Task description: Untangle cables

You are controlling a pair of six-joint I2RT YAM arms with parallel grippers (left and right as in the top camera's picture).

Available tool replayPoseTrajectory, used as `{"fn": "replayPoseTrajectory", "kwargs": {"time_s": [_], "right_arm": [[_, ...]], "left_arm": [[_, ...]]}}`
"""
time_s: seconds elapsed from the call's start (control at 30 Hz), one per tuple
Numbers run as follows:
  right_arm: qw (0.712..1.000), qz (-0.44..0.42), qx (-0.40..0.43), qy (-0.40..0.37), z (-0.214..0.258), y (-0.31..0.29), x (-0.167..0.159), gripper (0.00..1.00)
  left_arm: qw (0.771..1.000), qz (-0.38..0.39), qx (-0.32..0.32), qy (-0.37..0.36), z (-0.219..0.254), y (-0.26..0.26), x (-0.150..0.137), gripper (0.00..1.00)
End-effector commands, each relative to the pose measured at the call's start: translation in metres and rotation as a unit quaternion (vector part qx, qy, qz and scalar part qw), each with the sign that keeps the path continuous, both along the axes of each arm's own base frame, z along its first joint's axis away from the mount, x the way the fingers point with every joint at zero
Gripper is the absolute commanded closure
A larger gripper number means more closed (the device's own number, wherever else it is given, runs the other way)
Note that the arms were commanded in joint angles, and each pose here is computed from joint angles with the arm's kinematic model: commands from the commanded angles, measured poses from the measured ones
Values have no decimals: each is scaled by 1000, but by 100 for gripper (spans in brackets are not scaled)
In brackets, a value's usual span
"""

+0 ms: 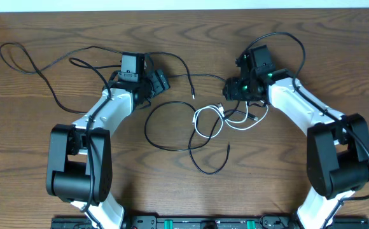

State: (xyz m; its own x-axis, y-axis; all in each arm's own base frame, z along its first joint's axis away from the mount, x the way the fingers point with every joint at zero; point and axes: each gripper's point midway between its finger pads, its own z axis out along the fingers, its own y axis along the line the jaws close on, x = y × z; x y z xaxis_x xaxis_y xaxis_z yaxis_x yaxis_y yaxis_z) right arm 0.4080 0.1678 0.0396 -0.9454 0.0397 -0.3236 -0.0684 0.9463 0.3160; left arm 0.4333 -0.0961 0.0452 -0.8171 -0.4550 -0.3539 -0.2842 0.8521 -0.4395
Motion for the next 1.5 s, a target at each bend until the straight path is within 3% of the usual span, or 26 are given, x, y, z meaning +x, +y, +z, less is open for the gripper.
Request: {"fn": "replayPoseTrajectory", "kwargs": {"time_s": [0.0,0.37,0.47,0.53,0.57,0.77,1.07,1.47], "right_arm": [[998,-39,-52,14,-17,-17,-1,42],[997,-26,-61,40,-44,-8,-10,55],[997,-26,-60,40,-44,-8,-10,68],[997,-26,-58,35,-43,-6,-7,95],[998,-26,-55,33,-43,-6,-6,99],[998,-39,-39,9,-23,0,9,99],[998,-18,9,-52,76,14,31,99],[986,-25,105,-130,111,56,64,99]], "left_arm": [[1000,-6,-2,-16,13,-3,5,15],[1000,-6,-2,-13,12,-3,4,15],[1000,-6,-2,-14,12,-2,4,15],[1000,-6,-2,-14,12,-3,4,15],[1000,-6,-2,-14,12,-3,4,15],[1000,-6,-2,-13,12,-3,4,15],[1000,-6,-2,-14,12,-2,4,15],[1000,-8,-5,-13,13,-3,4,15]]}}
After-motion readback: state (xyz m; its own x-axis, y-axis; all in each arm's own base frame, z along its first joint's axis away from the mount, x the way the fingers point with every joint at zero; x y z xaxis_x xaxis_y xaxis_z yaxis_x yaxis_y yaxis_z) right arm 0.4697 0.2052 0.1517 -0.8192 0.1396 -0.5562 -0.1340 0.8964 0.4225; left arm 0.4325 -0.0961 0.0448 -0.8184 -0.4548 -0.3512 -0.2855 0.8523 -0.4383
